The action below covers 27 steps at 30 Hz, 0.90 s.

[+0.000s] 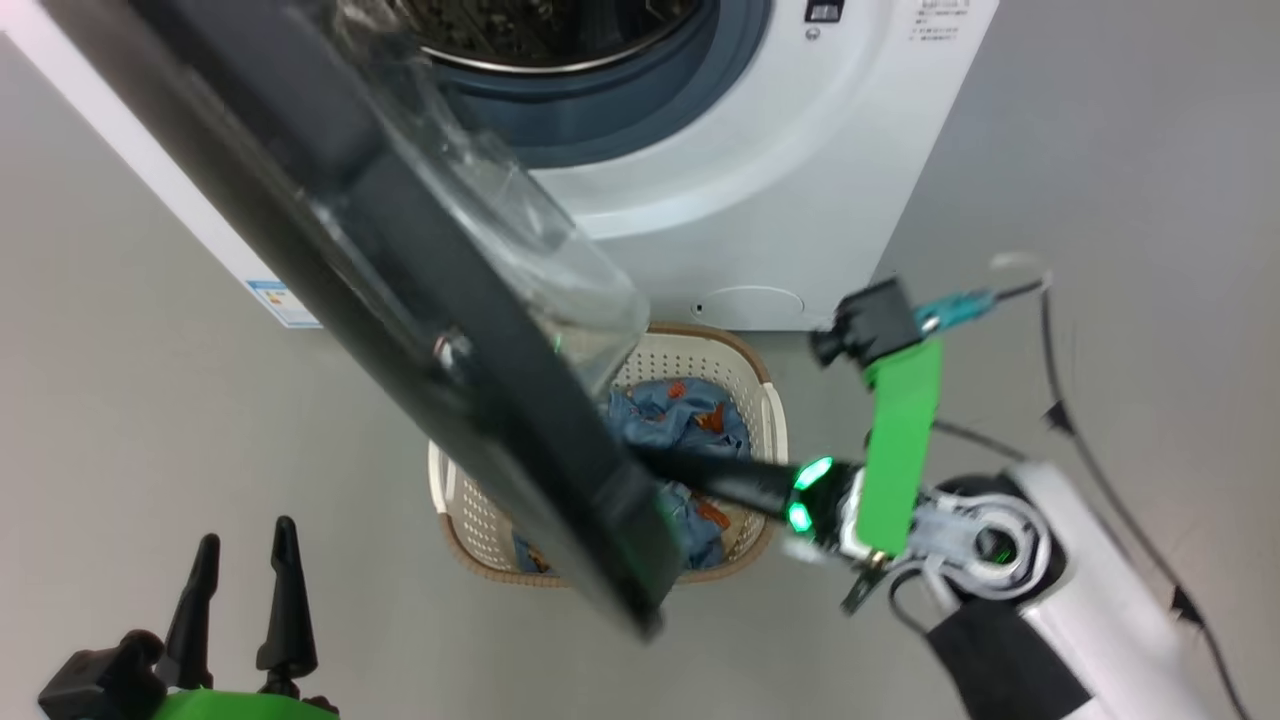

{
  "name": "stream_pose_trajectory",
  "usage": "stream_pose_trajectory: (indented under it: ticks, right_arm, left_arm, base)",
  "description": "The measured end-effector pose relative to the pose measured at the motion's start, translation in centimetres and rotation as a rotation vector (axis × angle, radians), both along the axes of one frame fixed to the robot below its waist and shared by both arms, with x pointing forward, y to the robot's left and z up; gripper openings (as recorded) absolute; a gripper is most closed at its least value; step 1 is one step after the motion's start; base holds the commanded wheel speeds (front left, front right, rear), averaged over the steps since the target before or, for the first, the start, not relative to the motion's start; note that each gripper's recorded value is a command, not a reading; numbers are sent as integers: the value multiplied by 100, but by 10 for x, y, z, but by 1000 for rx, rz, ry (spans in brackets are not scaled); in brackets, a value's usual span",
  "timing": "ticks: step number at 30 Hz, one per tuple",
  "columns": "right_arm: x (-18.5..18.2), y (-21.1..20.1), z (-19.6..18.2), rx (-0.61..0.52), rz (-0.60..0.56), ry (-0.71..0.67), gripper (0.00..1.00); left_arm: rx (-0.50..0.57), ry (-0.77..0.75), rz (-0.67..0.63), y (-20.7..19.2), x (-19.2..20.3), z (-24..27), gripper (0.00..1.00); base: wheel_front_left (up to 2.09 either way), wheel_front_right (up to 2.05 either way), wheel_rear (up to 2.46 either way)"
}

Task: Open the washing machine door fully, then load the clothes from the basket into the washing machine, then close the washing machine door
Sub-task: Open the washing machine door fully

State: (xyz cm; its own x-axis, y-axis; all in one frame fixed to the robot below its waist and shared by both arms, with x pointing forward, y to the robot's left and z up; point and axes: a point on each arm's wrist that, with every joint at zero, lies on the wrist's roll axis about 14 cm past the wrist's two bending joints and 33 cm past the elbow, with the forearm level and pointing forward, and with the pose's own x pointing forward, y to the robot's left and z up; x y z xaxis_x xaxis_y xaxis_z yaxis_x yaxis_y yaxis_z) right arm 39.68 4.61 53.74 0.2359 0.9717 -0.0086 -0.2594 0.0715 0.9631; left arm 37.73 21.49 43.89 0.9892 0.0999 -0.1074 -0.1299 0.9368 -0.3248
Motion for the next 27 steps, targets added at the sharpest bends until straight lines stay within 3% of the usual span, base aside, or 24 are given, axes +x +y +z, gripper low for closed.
stream_pose_trajectory:
  ticks: [16, 27]
  right_arm:
    - [-58, 56, 2, 41, 110, 39, 0]
    - [-75, 77, 5, 72, 86, 66, 0]
  left_arm:
    - [-10, -37, 57, 15, -32, 17, 100]
    - [-15, -57, 55, 12, -38, 23, 100]
  base:
    - [0, 0, 0]
    - [0, 0, 0]
